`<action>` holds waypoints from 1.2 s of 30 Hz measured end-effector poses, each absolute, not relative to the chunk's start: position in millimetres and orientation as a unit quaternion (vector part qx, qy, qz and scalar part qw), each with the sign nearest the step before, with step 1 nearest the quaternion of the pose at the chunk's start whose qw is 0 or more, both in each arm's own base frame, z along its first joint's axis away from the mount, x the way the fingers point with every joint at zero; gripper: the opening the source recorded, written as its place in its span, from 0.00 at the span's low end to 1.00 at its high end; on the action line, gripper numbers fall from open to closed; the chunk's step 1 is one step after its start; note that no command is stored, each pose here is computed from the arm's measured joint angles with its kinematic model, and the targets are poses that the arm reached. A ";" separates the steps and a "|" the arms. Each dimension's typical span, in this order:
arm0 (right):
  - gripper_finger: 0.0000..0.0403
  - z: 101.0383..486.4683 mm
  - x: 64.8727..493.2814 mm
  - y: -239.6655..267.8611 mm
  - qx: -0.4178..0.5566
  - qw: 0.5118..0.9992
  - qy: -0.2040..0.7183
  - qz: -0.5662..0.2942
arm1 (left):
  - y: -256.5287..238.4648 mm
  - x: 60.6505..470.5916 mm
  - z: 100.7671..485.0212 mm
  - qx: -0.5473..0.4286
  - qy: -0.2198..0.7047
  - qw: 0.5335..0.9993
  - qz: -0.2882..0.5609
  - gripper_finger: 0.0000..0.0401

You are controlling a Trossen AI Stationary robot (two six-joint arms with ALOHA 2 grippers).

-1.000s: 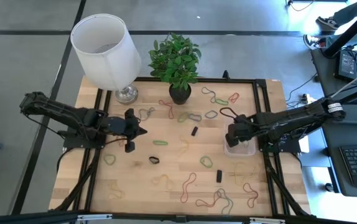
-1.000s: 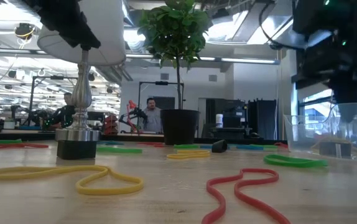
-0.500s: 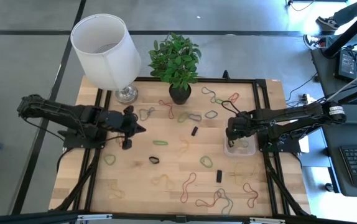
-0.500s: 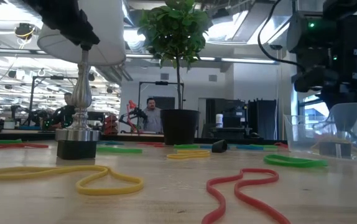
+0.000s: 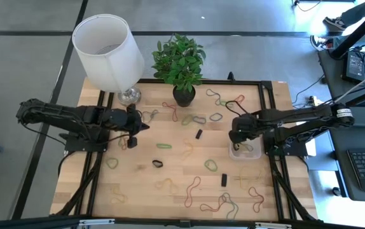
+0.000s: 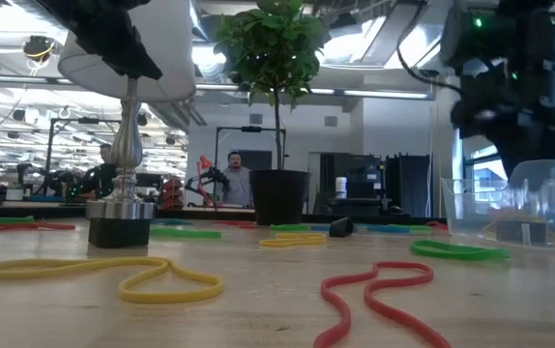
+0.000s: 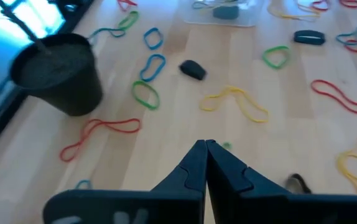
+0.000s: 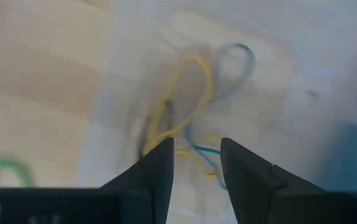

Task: Pick and place rubber bands into bin
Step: Put the red rubber band into the transparent bin

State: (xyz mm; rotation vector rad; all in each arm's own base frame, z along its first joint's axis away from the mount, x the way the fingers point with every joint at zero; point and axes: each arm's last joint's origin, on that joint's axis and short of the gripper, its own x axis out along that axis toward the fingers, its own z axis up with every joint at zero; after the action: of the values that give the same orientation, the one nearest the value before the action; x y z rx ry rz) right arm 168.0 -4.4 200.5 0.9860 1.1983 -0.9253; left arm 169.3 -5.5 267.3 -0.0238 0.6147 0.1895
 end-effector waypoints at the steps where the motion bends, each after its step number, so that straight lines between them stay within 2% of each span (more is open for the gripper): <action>1: 0.34 206.1 170.9 -4.4 0.426 0.629 0.518 -0.392 | -4.1 169.3 267.4 -0.007 0.302 0.948 0.100 0.01; 7: 0.34 254.3 187.3 -7.3 0.372 0.712 0.497 -0.328 | 0.8 171.0 270.2 0.025 0.286 0.949 0.132 0.00; 14: 0.34 310.3 192.3 -44.3 0.247 0.789 0.409 -0.385 | 6.0 173.9 278.1 0.032 0.238 0.947 0.214 0.00; 19: 0.34 335.1 192.4 -89.3 0.195 0.818 0.347 -0.415 | 6.9 175.0 281.0 0.030 0.220 0.947 0.232 0.01; 25: 0.34 326.7 189.4 -140.3 0.205 0.790 0.342 -0.465 | 6.6 175.8 281.5 0.031 0.218 0.949 0.228 0.01; 36: 0.34 254.4 195.7 -215.6 0.245 0.689 0.468 -0.496 | 6.3 176.9 283.5 -0.033 0.192 0.952 0.237 0.01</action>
State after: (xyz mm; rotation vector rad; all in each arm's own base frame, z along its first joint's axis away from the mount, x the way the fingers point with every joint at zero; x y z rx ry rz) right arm 195.7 -215.6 254.4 0.5489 1.0466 -1.1084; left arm 176.9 6.3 283.5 -0.0668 0.3903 0.4812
